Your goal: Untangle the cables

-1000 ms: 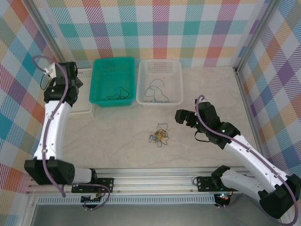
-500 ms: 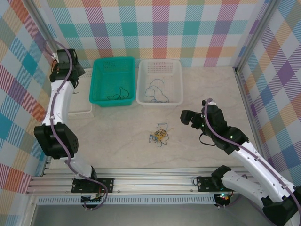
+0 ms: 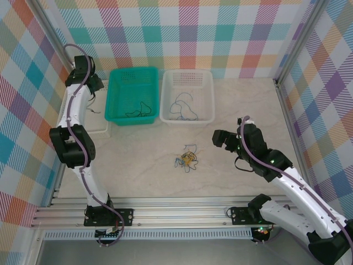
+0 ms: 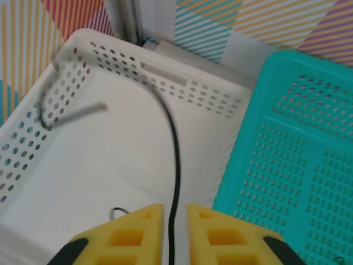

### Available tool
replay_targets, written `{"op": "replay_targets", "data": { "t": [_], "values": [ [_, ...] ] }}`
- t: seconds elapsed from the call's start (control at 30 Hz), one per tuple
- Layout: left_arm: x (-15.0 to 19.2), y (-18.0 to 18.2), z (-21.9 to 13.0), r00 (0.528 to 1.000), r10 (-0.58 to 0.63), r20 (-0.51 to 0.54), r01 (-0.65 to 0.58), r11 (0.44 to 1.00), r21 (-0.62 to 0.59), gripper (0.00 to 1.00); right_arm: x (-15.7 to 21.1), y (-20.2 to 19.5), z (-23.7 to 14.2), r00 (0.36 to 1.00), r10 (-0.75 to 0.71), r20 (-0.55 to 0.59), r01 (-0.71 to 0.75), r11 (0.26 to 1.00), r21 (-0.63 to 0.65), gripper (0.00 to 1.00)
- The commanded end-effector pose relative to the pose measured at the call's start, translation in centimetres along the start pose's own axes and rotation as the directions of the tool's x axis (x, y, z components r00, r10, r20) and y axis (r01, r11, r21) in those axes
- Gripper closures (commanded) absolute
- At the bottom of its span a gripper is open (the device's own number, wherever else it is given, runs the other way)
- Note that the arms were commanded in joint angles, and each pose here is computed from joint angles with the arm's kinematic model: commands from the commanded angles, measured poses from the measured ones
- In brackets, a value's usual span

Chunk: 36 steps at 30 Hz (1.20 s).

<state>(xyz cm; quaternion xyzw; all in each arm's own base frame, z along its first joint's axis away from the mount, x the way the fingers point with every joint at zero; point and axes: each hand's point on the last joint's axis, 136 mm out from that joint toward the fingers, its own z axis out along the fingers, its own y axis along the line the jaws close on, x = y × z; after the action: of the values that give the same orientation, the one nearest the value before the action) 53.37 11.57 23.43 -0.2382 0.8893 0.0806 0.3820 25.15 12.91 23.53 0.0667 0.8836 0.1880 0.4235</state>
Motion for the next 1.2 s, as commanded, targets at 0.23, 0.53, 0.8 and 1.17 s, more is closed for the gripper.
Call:
{"op": "replay_targets", "data": {
  "t": [0.23,0.53,0.8,1.17],
  "values": [
    [1.0,2.0,-0.3,0.993,-0.102,-0.052,0.096,0.991,-0.096,0.28,0.6,-1.0,-0.4,1.000,-0.023,0.004,0.023,0.999,0.024,0.00],
    [0.6,1.6,-5.3,0.970,-0.237,0.061,0.237,0.972,0.006,0.00,1.5,-0.4,0.9,0.999,-0.031,-0.040,0.031,1.000,0.005,0.00],
    [2.2,0.7,-8.7,0.954,-0.287,0.088,0.280,0.956,0.083,0.00,2.1,0.0,1.6,0.998,-0.002,-0.059,0.001,1.000,-0.016,0.00],
    [8.9,2.9,1.4,0.869,-0.385,-0.312,0.396,0.918,-0.030,0.16,2.3,0.0,2.2,0.996,0.003,-0.091,-0.003,1.000,0.004,0.00]
  ]
}}
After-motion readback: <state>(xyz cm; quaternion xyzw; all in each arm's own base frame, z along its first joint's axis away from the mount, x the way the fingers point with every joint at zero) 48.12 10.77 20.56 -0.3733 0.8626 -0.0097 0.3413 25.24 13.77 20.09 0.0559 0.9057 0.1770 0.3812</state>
